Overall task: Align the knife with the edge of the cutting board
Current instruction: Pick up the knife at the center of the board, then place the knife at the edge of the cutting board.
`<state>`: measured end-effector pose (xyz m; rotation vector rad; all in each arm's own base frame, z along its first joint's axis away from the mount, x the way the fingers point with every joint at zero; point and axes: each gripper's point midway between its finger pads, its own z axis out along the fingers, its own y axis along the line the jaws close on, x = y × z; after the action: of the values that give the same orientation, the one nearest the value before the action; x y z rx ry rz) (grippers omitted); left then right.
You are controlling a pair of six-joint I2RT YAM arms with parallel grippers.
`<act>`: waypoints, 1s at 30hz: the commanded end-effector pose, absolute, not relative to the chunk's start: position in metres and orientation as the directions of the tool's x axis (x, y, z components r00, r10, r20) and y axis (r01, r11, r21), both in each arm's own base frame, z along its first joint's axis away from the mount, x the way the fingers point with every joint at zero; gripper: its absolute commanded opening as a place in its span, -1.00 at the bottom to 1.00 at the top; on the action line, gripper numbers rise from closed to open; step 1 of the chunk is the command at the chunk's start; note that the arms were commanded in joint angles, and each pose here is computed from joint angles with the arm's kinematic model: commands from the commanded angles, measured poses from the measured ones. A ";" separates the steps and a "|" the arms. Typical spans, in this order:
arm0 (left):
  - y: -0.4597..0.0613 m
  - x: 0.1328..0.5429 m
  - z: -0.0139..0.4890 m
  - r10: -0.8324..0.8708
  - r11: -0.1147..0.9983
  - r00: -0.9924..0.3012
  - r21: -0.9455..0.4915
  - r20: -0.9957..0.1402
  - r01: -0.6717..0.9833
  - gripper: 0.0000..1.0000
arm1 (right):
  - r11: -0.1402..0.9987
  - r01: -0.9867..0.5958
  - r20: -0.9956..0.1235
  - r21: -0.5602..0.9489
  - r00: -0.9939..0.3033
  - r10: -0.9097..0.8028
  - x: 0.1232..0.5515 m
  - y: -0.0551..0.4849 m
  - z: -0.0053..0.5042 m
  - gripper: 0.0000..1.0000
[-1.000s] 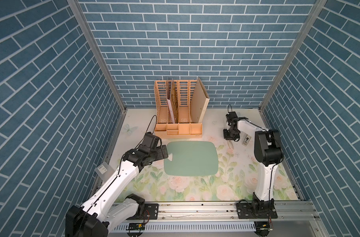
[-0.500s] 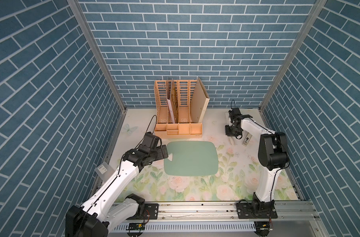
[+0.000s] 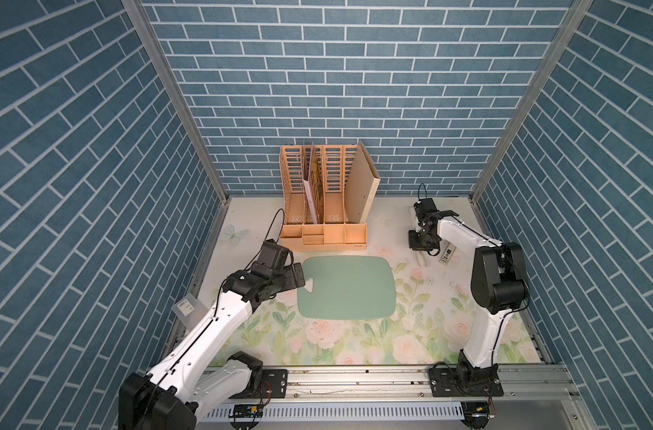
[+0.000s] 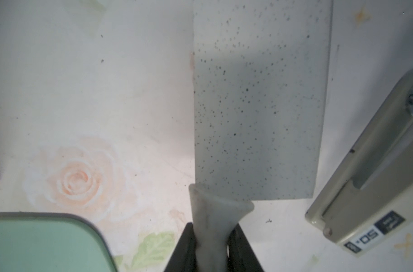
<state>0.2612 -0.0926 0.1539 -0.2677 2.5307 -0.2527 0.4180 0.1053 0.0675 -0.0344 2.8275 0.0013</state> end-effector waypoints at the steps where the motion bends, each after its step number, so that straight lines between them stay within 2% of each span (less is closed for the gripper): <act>1: -0.090 0.259 0.149 -0.231 0.967 -0.818 -0.214 -0.527 -0.136 0.99 | 0.999 0.034 -0.360 -0.001 -0.933 0.031 0.408 0.108 0.086 -1.00; 10: -0.091 0.259 0.149 -0.233 0.967 -0.819 -0.218 -0.525 -0.135 0.99 | 0.996 0.045 -0.375 0.080 -0.924 0.072 0.363 0.138 0.090 -1.00; 15: -0.091 0.259 0.150 -0.232 0.967 -0.816 -0.220 -0.529 -0.132 0.99 | 0.997 0.059 -0.376 0.058 -0.923 0.077 0.337 0.153 0.094 -1.00; 20: -0.091 0.259 0.150 -0.232 0.967 -0.817 -0.218 -0.528 -0.134 0.99 | 0.984 0.106 -0.349 0.143 -0.925 0.151 0.312 0.167 0.091 -1.00; 30: -0.091 0.259 0.150 -0.232 0.967 -0.817 -0.218 -0.528 -0.134 0.99 | 0.995 0.034 -0.318 0.097 -0.946 0.063 0.268 0.204 0.064 -1.00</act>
<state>0.2617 -0.0924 0.1542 -0.2683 2.5278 -0.2504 0.2695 0.1989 0.0691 0.0184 2.8373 0.1545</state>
